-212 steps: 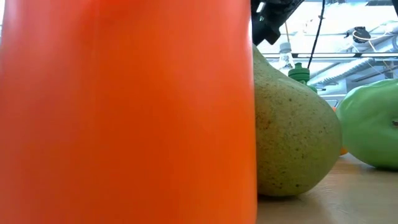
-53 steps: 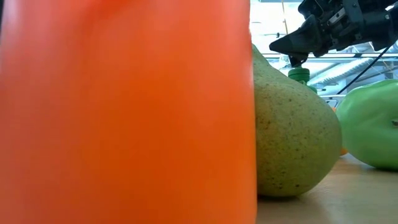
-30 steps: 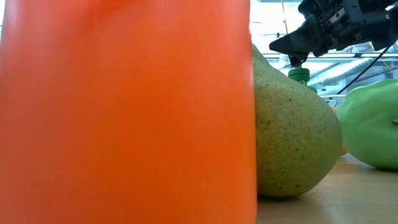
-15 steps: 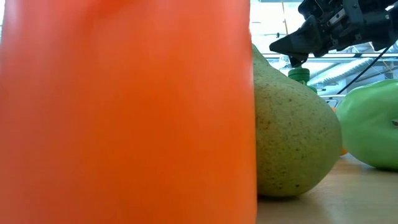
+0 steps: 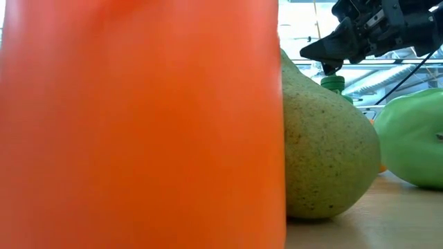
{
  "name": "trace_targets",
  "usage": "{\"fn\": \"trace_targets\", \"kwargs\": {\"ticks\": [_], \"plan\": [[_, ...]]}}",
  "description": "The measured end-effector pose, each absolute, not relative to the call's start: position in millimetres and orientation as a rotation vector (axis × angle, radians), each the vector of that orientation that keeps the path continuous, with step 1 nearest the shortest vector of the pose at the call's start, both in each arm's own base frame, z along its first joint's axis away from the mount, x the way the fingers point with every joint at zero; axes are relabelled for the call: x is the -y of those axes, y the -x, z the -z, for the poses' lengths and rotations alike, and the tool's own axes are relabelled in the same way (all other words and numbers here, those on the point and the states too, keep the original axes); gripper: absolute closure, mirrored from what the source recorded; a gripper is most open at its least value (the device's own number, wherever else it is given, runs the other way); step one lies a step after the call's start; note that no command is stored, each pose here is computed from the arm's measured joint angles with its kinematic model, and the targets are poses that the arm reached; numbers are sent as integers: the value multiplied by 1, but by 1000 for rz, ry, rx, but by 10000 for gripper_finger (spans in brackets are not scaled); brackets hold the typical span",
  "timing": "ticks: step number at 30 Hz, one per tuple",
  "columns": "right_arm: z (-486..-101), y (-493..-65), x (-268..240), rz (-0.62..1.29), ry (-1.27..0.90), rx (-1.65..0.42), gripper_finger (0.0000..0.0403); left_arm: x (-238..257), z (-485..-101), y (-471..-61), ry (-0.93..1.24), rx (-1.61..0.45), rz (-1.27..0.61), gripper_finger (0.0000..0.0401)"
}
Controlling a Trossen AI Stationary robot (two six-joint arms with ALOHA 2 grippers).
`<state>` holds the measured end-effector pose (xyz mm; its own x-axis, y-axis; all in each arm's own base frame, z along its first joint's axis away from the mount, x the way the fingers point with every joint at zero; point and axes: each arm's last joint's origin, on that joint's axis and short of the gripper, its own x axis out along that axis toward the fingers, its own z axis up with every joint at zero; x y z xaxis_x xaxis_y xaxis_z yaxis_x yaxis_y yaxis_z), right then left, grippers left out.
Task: Pick & Place Food Item
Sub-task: Stack the left green tuna can on top of the blue and pink tuna can in the blue bin
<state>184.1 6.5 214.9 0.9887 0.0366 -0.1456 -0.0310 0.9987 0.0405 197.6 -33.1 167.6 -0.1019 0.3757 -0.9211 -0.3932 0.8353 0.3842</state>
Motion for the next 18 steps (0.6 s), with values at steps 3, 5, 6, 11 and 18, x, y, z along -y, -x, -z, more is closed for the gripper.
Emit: {"fn": "trace_targets", "kwargs": {"ticks": [3,5,6,11,18], "plan": [[-215,-184,-6,-34,-38,-149,403,41,-167,-199,12,-1556,-545,350],[-215,-184,-6,-34,-38,-149,403,46,-166,-203,5,-1538,-451,350],[-215,-184,-6,-34,-37,-149,403,48,-165,-206,-13,-1517,-410,350],[-215,-184,-6,-34,-38,-147,403,43,-161,-216,-64,-1455,-394,350],[-215,-184,-7,-34,-47,-149,403,17,-142,-210,-53,-1515,-556,350]]}}
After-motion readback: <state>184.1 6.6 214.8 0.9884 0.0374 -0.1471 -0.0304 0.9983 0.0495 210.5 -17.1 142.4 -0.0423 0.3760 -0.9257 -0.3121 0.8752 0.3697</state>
